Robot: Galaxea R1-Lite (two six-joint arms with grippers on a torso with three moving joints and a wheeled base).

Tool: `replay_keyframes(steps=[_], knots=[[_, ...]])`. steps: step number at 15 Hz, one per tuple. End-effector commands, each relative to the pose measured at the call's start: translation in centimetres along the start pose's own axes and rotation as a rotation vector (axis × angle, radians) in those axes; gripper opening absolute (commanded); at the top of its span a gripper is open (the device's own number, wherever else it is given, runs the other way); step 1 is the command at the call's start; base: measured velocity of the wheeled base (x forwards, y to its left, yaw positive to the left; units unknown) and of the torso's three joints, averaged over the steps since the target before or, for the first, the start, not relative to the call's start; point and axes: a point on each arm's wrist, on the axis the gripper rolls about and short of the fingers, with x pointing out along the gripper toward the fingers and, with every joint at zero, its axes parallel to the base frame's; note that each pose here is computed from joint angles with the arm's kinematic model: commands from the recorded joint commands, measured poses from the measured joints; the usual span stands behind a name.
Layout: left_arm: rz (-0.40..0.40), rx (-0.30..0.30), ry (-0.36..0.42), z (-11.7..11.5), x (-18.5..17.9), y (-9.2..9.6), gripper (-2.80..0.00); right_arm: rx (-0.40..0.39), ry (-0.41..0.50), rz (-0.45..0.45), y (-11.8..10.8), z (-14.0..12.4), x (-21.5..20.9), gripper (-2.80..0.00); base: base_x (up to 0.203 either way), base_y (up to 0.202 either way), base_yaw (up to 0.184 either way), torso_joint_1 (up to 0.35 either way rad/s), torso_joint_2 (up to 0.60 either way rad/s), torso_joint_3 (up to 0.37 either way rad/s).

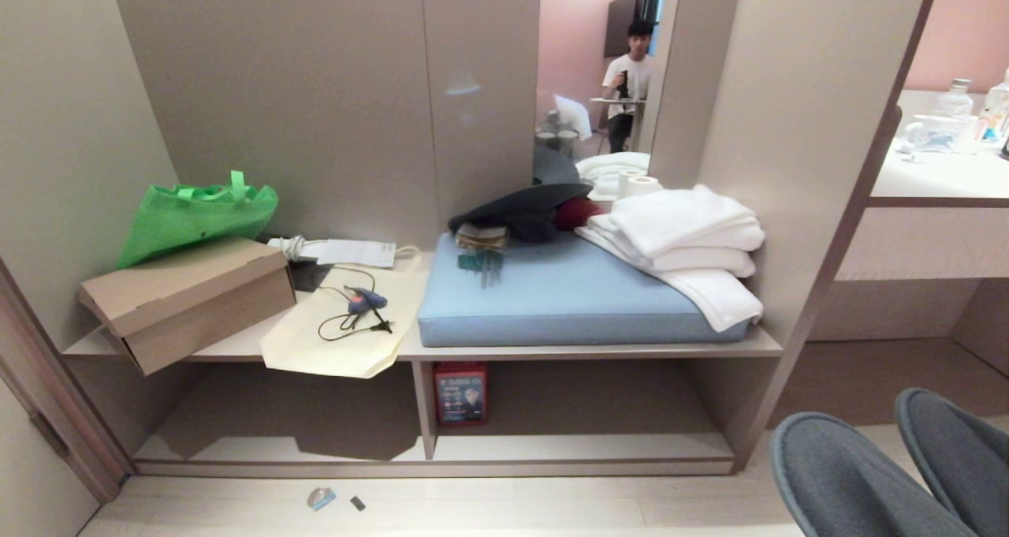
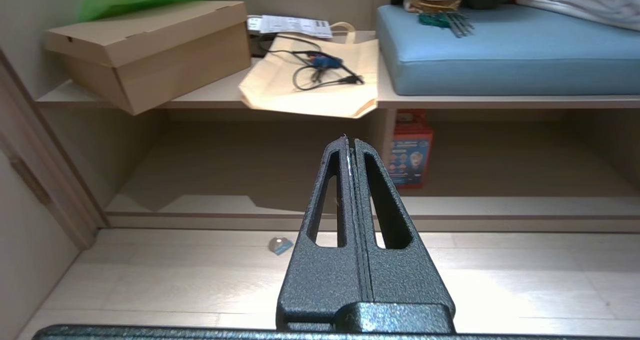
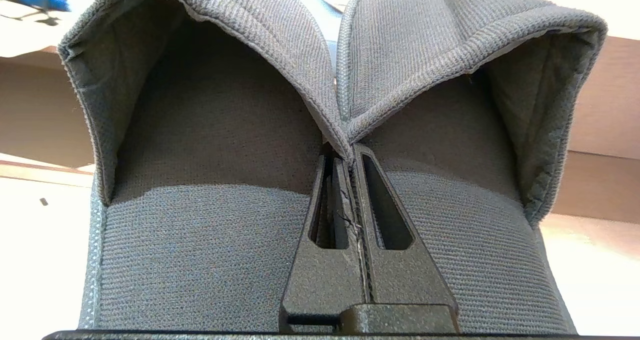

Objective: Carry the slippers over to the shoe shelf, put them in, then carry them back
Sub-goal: Place the slippers on the floor

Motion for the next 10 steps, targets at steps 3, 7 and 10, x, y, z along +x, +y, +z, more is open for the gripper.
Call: replay_keyframes(steps=[3,7,10], knots=[[0.001,0.0,0.008,-0.21,0.06,0.0,-2.8,-0.001,0.002,0.0,0.0,0.0,0.01,-2.8,0.0,-0.198,0.002,0.0,0.0,0.001],[0.001,0.0,0.008,-0.21,0.06,0.0,-2.8,-0.001,0.0,0.0,0.0,0.01,0.01,-2.8,0.0,-0.195,0.002,0.0,0.0,0.001],[0.001,0.0,0.008,-0.21,0.06,0.0,-2.8,-0.001,0.0,0.002,0.0,0.01,0.01,-2.8,0.0,-0.195,0.002,0.004,0.0,0.003]])
